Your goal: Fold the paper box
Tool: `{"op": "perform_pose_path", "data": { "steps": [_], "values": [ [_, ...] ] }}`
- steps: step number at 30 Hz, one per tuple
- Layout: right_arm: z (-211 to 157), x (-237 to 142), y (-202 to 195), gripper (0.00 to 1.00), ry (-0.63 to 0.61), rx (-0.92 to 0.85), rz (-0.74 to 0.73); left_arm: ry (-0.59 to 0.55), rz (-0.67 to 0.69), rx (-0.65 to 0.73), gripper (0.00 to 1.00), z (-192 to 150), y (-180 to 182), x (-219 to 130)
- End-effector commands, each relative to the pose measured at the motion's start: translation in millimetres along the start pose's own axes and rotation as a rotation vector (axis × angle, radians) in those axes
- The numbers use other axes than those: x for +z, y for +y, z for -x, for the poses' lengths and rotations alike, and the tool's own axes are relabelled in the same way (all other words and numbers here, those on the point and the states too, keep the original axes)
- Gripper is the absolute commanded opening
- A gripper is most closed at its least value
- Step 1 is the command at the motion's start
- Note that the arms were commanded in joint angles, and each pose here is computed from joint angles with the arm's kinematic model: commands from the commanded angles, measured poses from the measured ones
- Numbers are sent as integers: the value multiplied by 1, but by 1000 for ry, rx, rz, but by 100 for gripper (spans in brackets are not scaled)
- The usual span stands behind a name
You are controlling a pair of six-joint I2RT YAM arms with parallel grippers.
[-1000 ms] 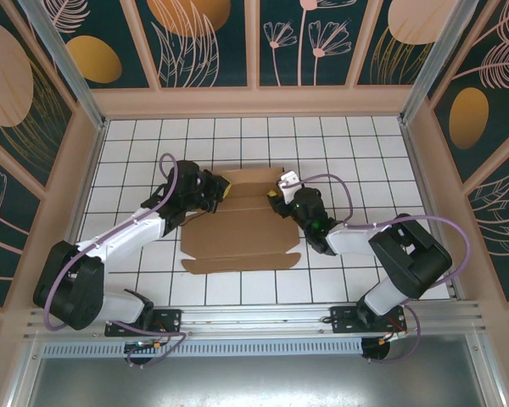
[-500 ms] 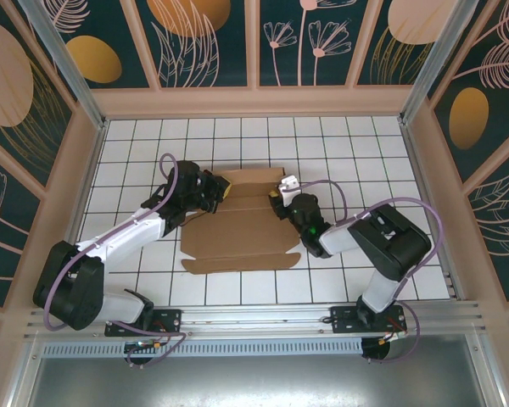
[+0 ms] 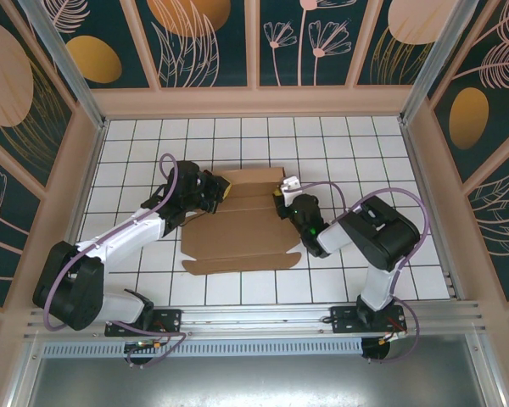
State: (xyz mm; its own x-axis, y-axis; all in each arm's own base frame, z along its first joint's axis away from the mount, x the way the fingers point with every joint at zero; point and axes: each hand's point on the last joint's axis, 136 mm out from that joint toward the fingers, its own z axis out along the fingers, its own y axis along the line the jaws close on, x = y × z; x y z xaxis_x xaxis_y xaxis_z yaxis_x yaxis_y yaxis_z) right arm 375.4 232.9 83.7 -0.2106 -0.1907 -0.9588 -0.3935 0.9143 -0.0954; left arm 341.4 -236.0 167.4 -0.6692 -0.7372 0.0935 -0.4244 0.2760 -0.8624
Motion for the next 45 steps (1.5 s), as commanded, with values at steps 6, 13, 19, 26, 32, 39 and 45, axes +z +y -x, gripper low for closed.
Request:
{"op": "perform_pose_path", "data": {
  "steps": [6, 13, 19, 26, 32, 39, 45],
  "values": [
    [23, 10, -7, 36, -90, 34, -4, 11, -1, 6, 0, -4, 3, -3],
    [16, 15, -5, 23, -75, 30, 4, 17, -2, 6, 0, -5, 2, -2],
    [14, 20, -7, 12, -58, 24, -29, 25, -2, -1, 0, -6, 1, -2],
    [12, 30, -6, 9, -21, -25, -175, 22, -8, -4, 0, -6, -2, -2],
    [3, 27, -6, 22, -17, -17, -207, 26, 12, -11, 0, -6, 7, 1],
    [41, -21, 7, 73, -200, -27, -33, 11, 49, -12, 0, -2, 23, 6],
    [70, -64, 11, 79, -286, 54, 182, -2, 64, 6, 0, 1, 28, 10]
  ]
}}
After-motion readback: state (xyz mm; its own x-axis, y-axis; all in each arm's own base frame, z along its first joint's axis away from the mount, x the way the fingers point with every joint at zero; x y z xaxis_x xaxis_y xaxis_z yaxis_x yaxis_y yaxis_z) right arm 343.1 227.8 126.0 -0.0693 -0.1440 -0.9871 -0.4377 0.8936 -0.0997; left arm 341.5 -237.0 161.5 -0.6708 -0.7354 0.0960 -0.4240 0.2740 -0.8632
